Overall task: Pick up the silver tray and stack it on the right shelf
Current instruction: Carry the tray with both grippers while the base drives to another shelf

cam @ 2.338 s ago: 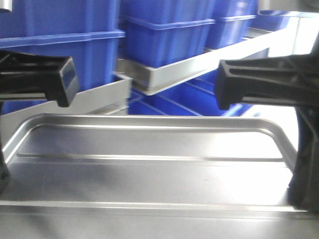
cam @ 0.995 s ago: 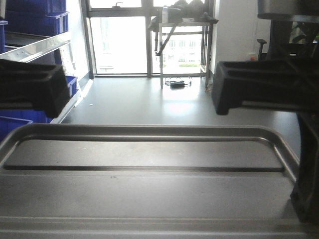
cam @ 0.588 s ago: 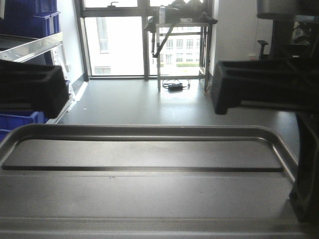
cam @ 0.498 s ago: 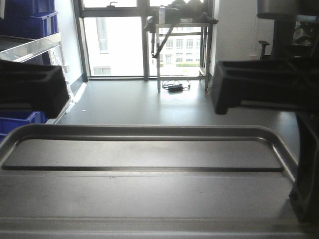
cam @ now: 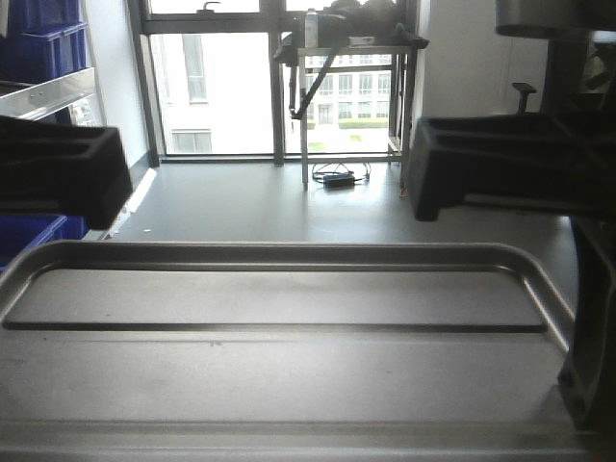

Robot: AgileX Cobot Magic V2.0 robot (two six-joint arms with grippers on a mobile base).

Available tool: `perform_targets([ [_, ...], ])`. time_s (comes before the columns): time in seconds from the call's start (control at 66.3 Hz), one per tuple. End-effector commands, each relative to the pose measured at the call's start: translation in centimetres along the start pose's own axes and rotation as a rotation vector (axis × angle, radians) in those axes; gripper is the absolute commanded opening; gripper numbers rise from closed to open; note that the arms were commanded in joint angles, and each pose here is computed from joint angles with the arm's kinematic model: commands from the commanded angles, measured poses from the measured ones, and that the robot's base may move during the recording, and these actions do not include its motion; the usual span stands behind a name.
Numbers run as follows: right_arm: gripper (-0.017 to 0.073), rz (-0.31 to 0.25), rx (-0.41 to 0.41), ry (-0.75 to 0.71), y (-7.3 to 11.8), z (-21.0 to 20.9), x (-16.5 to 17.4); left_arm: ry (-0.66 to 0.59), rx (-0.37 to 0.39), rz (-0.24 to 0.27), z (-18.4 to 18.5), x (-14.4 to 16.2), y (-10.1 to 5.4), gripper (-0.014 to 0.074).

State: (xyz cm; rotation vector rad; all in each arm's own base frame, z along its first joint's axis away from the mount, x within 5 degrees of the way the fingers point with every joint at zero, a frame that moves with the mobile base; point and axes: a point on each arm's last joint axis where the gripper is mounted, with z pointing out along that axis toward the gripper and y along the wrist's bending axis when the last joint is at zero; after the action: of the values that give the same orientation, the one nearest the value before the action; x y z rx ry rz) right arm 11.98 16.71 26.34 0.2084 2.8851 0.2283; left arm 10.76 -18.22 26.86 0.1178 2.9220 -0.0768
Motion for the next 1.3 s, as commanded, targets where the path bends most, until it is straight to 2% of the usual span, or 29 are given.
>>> perform_targets([
  [0.0,0.0059,-0.019,-0.001,-0.056,-0.27,-1.22,-0.59,0.035,-0.133,0.008,-1.29,0.43,1.55,-0.0099],
  [1.282,0.0059,-0.016,0.043,-0.041,-0.67,-1.24,-0.48,0.032,-0.136,0.008,-1.28,0.37,1.59,-0.0099],
])
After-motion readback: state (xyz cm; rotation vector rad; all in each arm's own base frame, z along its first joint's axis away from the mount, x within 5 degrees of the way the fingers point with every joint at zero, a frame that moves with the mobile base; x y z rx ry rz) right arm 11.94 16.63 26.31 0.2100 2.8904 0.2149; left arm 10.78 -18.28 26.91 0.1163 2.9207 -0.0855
